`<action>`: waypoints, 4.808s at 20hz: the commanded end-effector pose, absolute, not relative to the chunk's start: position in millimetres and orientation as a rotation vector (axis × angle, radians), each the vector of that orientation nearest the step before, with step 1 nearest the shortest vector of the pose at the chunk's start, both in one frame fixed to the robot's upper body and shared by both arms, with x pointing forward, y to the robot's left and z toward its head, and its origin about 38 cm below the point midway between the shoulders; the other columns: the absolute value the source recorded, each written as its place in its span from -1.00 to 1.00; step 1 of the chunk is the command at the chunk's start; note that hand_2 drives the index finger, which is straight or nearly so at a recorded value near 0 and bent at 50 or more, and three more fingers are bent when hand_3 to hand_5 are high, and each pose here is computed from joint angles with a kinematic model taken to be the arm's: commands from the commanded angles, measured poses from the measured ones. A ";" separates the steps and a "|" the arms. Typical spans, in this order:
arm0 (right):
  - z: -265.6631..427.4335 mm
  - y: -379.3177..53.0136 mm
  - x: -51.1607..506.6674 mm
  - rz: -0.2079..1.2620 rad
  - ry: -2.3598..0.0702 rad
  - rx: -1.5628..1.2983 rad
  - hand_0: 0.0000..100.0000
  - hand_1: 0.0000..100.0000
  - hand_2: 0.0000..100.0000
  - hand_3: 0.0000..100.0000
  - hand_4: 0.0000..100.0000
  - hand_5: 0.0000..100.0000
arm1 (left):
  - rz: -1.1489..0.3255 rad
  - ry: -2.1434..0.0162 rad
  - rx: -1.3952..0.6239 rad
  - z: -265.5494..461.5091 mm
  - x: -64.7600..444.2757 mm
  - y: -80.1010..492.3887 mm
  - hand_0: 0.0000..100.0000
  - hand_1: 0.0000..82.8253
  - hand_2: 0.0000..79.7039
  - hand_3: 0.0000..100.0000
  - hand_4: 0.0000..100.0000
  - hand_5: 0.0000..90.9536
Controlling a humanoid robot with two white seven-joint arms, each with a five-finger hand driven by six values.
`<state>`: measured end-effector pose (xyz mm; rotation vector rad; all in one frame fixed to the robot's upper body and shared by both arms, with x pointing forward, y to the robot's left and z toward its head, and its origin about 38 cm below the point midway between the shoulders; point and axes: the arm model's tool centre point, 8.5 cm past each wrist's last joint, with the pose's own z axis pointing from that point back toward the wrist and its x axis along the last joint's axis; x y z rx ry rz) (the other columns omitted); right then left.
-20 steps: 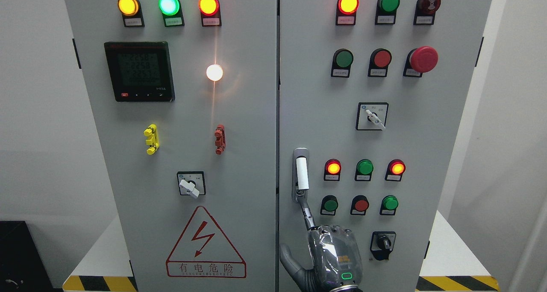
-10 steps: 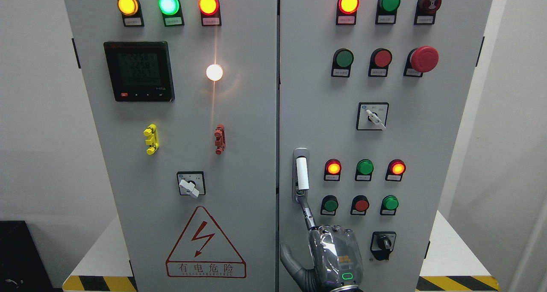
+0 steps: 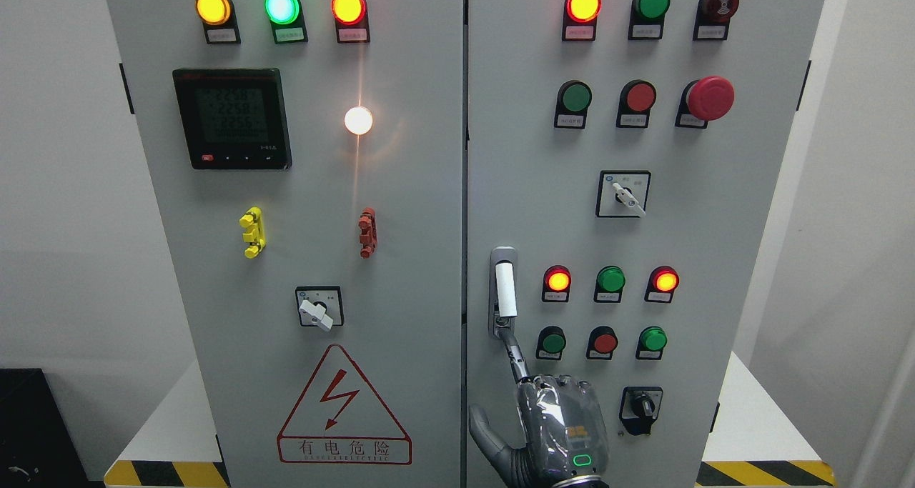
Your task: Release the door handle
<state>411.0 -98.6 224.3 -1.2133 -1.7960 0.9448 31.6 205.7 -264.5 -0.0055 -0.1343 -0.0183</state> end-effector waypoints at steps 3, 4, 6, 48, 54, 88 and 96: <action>234.0 -98.6 407.6 0.925 -1.825 -1.225 -0.23 -0.57 -0.75 1.00 1.00 1.00 | -0.016 -0.118 -0.005 -264.9 20.8 205.8 -0.76 0.34 -1.00 -1.00 -1.00 -1.00; 234.0 -98.6 407.6 0.925 -1.825 -1.225 -0.23 -0.57 -0.75 1.00 1.00 1.00 | -0.016 -0.118 -0.005 -264.9 20.8 205.8 -0.76 0.34 -1.00 -1.00 -1.00 -1.00; 234.0 -98.6 407.6 0.925 -1.825 -1.225 -0.23 -0.57 -0.74 1.00 1.00 1.00 | -0.016 -0.118 -0.005 -264.9 20.8 205.8 -0.76 0.34 -1.00 -1.00 -1.00 -1.00; 246.1 -97.6 401.7 0.904 -1.864 -1.236 -0.23 -0.57 -0.67 1.00 1.00 1.00 | -0.016 -0.118 -0.005 -264.9 20.8 205.8 -0.76 0.34 -1.00 -1.00 -1.00 -1.00; 247.5 -97.9 400.7 0.900 -1.868 -1.238 -0.23 -0.57 -0.66 1.00 1.00 1.00 | -0.016 -0.118 -0.005 -264.9 20.8 205.8 -0.76 0.34 -1.00 -1.00 -1.00 -1.00; 265.3 -110.7 373.7 0.826 -1.910 -1.245 -0.22 -0.56 0.72 1.00 1.00 1.00 | -0.016 -0.118 -0.005 -264.9 20.8 205.8 -0.76 0.34 -1.00 -1.00 -1.00 -1.00; 280.0 -110.4 376.3 0.829 -1.924 -1.251 -0.32 -0.59 0.84 1.00 1.00 1.00 | -0.016 -0.118 -0.005 -264.9 20.8 205.8 -0.76 0.34 -1.00 -1.00 -1.00 -1.00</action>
